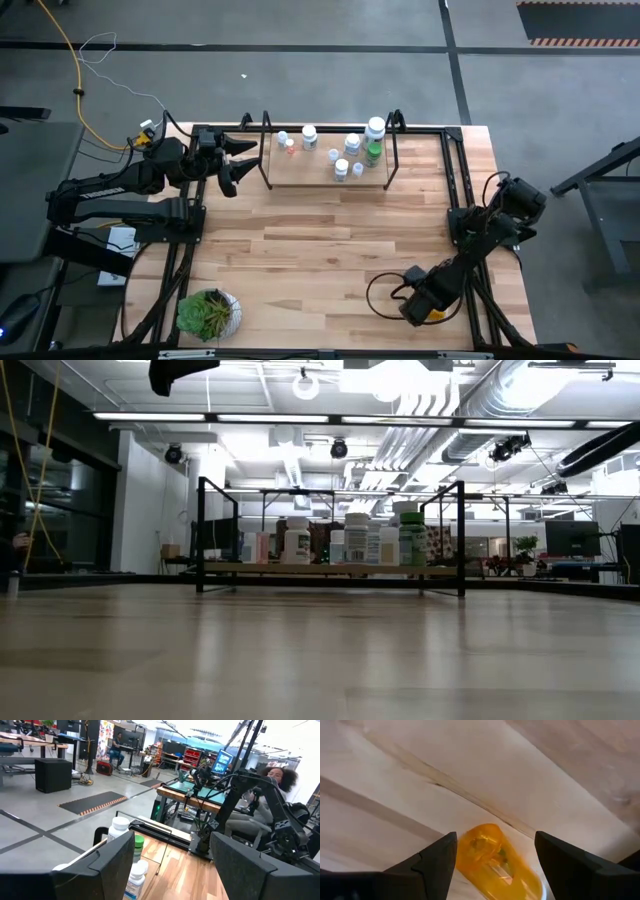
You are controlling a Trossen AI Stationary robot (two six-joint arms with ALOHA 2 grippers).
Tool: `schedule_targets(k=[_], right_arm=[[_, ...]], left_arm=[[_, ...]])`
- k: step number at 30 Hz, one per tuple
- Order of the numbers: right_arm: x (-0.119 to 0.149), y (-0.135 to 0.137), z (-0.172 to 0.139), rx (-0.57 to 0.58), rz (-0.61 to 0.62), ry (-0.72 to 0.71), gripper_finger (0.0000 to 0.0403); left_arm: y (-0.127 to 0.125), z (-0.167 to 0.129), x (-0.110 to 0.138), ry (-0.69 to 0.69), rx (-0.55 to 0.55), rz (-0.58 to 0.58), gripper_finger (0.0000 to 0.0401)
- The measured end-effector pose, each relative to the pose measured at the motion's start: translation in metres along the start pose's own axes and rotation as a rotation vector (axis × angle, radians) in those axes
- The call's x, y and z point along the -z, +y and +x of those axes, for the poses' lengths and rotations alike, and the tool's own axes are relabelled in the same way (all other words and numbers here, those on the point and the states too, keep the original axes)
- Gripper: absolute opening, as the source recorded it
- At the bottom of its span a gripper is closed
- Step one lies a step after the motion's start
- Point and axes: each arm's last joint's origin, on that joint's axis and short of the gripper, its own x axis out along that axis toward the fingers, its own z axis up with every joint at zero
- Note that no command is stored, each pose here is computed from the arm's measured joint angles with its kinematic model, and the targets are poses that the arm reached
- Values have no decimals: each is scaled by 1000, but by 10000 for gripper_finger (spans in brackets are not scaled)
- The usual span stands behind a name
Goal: Pick and place medicine bottles onto shelf by color
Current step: Put the orange pill bottle on the shelf
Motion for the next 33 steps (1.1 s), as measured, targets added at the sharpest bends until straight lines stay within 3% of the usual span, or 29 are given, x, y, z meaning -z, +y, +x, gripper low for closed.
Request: schedule_targets(k=[18, 24, 33], right_arm=[[3, -1, 0, 7, -291, 113, 259], [-1, 0, -1, 4, -322, 112, 262], [-12, 2, -7, -22, -402, 124, 339]], left_arm=[[1, 0, 0, -6, -25, 0, 250], [1, 0, 0, -6, -26, 0, 250], [1, 0, 0, -6, -25, 0, 250]])
